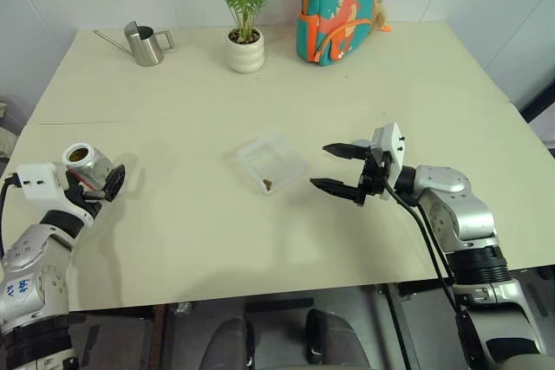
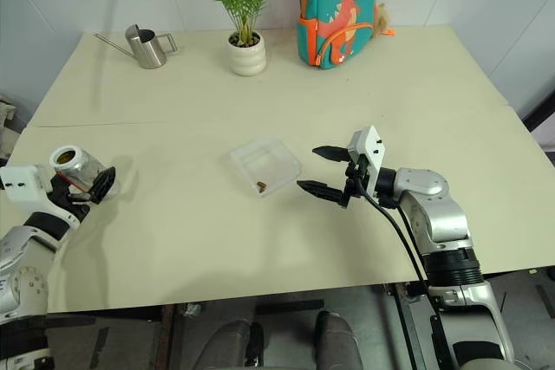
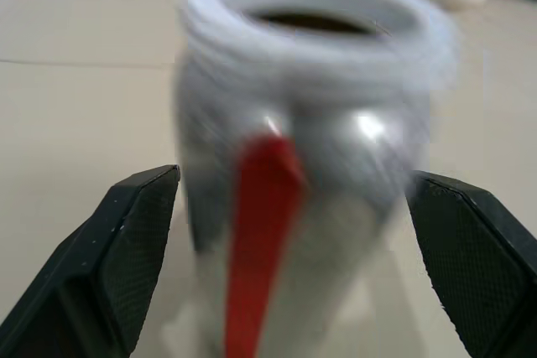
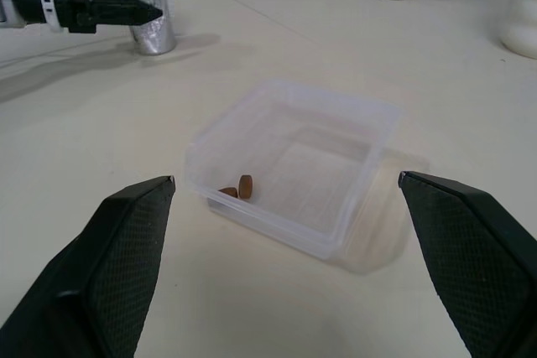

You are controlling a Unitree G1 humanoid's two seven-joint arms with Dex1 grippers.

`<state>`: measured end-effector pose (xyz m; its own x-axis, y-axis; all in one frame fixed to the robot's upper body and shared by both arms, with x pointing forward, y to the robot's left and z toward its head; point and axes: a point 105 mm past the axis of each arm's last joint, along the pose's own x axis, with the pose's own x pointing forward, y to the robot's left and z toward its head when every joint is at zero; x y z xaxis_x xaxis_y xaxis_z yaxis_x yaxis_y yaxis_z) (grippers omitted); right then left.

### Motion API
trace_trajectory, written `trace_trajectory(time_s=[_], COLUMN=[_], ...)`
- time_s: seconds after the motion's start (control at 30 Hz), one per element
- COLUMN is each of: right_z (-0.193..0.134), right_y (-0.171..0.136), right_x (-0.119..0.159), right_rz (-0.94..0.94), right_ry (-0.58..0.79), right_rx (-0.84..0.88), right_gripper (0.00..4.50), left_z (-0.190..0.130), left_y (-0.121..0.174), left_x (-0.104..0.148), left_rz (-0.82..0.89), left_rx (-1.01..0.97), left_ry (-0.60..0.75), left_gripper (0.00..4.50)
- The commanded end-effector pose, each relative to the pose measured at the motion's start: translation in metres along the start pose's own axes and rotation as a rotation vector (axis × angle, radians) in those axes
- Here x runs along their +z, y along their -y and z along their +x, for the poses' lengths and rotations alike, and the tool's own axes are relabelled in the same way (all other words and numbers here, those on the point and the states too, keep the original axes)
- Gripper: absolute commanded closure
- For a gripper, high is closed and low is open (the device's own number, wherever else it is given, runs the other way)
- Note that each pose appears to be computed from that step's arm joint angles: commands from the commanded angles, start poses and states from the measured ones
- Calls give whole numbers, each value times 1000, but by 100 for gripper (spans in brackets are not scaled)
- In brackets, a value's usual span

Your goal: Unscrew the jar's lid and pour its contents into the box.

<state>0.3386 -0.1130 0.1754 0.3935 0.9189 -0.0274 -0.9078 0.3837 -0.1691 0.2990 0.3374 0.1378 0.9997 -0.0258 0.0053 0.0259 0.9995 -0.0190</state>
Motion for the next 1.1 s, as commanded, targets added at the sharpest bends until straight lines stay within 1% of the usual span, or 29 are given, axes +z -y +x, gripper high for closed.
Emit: trace_trajectory(time_s=[0.03, 0.13, 0.2, 0.23, 0.3, 0.4, 0.5, 0.63, 0.73, 0.8, 0.83, 0.93, 1.1], right_z=[2, 1, 0, -1, -4, -10, -18, -32, -43, -49, -50, -50, -53], right_y=[-3, -2, -1, 0, 3, 8, 14, 26, 31, 32, 32, 27, 24], right_x=[16, 15, 14, 13, 13, 11, 9, 16, 14, 14, 15, 17, 15], right_rz=[-47, -45, -47, -51, -55, -67, -92, -102, -101, -104, -112, -140, -132], right_ry=[42, 38, 28, 22, 14, -7, -24, -1, -31, -47, -49, -59, -59], right_rx=[26, 34, 43, 44, 41, 37, 26, -37, -57, -58, -59, -52, -84], right_gripper=[0, 0, 0, 0, 0, 0, 0, 0, 0, 0, 0, 0, 0], left_z=[-16, -29, -39, -46, -61, -73, -76, -62, -48, -40, -37, -29, -19], left_y=[0, 0, -7, -16, -26, -24, -15, 54, 94, 113, 119, 124, 126], left_x=[17, 5, -5, -9, -13, -14, -7, 28, 47, 56, 60, 60, 54], left_rz=[84, 139, 199, 223, 298, 388, 433, 530, 553, 539, 530, 545, 523], left_rx=[-34, -79, -99, -92, -111, -181, -229, -525, -674, -764, -796, -881, -930], left_ry=[8, -84, -164, -207, -270, -326, -315, -126, -21, 14, 29, 11, -4], left_gripper=[2, 2, 2, 2, 2, 2, 2, 2, 2, 2, 2, 2, 2])
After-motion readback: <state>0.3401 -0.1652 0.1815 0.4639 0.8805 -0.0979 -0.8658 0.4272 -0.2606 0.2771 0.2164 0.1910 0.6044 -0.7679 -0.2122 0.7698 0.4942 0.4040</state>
